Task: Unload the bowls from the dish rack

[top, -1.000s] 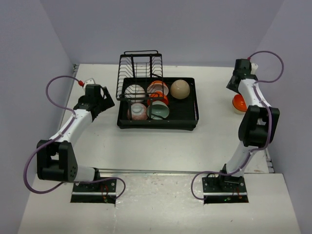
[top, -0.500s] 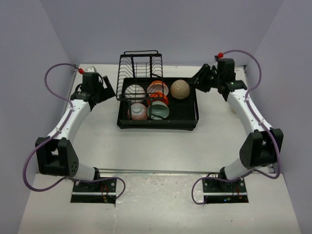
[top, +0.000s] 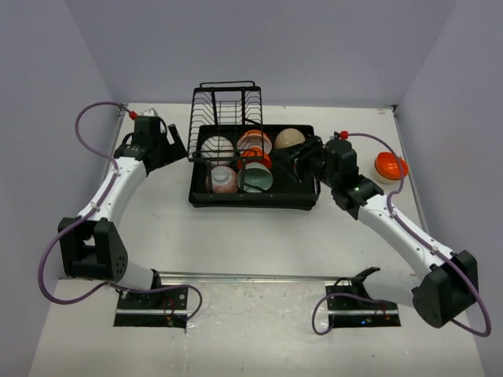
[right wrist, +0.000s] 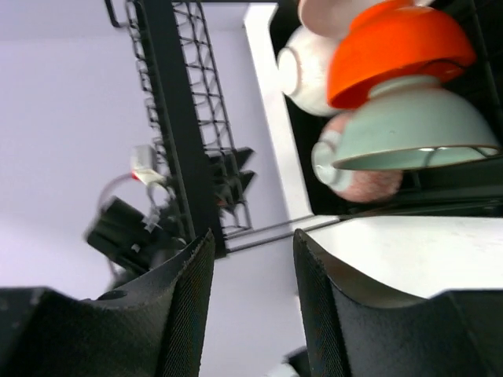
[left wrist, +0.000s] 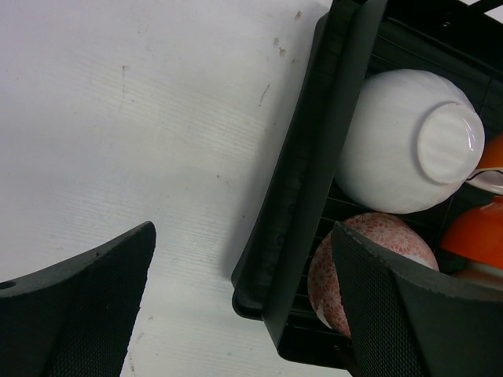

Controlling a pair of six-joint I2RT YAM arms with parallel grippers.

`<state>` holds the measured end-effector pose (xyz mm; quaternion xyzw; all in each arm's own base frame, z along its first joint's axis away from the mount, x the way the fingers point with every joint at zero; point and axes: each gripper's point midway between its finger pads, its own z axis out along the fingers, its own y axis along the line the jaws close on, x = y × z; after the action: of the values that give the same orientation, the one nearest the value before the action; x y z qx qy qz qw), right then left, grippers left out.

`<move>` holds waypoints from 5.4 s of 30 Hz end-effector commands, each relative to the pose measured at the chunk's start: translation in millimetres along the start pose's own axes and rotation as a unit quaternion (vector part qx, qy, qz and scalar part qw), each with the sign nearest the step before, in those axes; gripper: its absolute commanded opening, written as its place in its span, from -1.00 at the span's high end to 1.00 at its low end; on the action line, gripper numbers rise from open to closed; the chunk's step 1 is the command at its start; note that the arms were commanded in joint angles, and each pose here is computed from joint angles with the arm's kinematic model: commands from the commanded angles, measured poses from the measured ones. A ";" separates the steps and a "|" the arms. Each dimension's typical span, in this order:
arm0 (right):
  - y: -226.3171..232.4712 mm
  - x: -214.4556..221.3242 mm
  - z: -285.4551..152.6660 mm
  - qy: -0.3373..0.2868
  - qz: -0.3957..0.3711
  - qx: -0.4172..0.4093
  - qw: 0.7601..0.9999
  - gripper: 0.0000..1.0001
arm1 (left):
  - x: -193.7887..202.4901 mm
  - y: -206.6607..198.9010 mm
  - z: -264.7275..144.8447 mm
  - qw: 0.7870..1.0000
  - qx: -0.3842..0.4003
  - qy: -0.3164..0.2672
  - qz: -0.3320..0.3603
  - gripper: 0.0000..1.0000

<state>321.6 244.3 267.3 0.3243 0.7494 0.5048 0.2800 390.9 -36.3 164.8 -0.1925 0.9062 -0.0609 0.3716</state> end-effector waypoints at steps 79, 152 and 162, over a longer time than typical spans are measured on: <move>-90.4 18.0 85.1 -0.146 0.220 -0.101 0.959 1.00 | 9.4 29.2 -36.8 0.996 -0.037 -0.063 -0.043 -0.90; -210.0 -281.4 -177.7 -0.265 -0.086 0.548 0.789 1.00 | 34.5 32.5 -0.1 0.999 -0.048 0.005 0.004 -0.92; -255.6 -310.8 -165.1 -0.230 -0.096 0.603 0.758 1.00 | 30.1 31.8 3.8 0.999 -0.053 0.005 0.006 -0.92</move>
<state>322.2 -140.2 87.4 0.4724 0.8485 -0.1445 0.1896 346.8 -16.5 114.5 -0.2163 0.9200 -0.0039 0.3267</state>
